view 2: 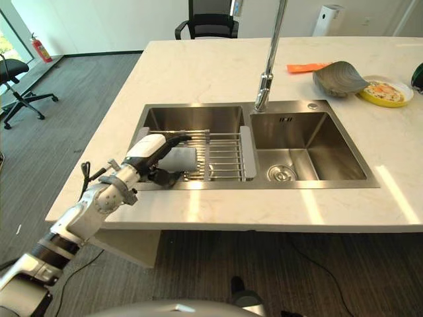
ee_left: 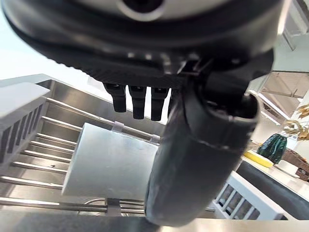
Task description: Place the dishes in the dishwasher.
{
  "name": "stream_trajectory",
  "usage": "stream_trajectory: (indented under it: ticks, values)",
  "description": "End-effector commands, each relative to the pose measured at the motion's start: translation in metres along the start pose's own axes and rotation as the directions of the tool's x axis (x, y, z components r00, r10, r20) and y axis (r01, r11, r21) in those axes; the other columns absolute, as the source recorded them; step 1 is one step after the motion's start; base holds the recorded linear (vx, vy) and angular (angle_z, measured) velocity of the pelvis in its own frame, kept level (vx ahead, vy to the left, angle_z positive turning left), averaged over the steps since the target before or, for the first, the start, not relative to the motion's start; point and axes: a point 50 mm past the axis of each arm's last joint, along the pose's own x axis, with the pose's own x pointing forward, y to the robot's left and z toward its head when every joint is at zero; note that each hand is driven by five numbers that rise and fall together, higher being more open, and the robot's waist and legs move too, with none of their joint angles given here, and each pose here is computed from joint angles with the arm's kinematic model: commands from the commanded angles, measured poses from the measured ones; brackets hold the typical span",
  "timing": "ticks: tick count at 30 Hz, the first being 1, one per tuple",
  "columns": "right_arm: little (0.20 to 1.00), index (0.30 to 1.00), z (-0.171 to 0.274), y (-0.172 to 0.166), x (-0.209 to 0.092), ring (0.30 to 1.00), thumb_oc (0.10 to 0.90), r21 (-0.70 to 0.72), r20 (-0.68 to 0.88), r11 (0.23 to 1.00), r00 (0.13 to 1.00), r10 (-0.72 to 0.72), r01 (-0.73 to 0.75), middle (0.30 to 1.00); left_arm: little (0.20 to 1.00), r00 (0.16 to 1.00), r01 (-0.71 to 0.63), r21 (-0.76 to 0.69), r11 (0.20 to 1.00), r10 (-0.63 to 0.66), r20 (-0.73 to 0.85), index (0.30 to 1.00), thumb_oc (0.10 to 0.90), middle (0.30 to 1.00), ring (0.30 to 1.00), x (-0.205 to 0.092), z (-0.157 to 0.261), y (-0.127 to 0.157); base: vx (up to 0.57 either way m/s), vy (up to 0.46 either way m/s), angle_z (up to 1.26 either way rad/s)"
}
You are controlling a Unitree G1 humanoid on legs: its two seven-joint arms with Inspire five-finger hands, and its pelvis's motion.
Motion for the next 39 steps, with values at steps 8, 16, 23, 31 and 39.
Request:
stream_trajectory:
  ticks: [8,16,23,31,39]
  values:
    - [0.9,0.9,0.014,-0.004,0.0,0.9,0.8,-0.049,0.064,0.999,0.998,0.002,0.001,0.9,0.9,0.99,-0.118,0.229,0.966,0.132,-0.047,0.9,0.8,0.9,0.9,0.046,-0.003,0.049,-0.01,-0.007,-0.01]
    - [0.9,0.9,0.017,0.001,-0.002,0.9,0.8,-0.1,0.104,0.994,0.993,0.049,-0.038,0.9,0.9,0.986,0.044,0.349,0.936,0.016,-0.167,0.9,0.8,0.9,0.9,0.057,-0.022,0.04,0.0,-0.003,0.0]
    - [0.9,0.9,0.031,0.008,0.0,0.9,0.8,-0.141,0.137,0.989,0.989,0.062,-0.042,0.9,0.3,0.983,-0.025,0.335,0.942,0.084,-0.162,0.3,0.4,0.3,0.3,0.054,-0.027,0.042,-0.01,0.001,-0.02]
    - [0.9,0.9,0.047,0.028,0.002,0.9,0.8,-0.146,0.175,0.988,0.981,0.08,-0.054,0.9,0.3,0.796,-0.595,-0.273,0.756,0.601,-0.069,0.3,0.4,0.3,0.3,0.022,0.002,0.085,0.0,-0.002,-0.02]
    - [0.9,0.9,0.051,0.028,0.002,0.9,0.8,-0.139,0.183,0.99,0.982,0.053,-0.028,0.9,0.3,0.578,-0.597,-0.744,0.299,0.804,-0.14,0.3,0.4,0.3,0.3,-0.016,0.03,0.108,0.0,-0.013,0.03]
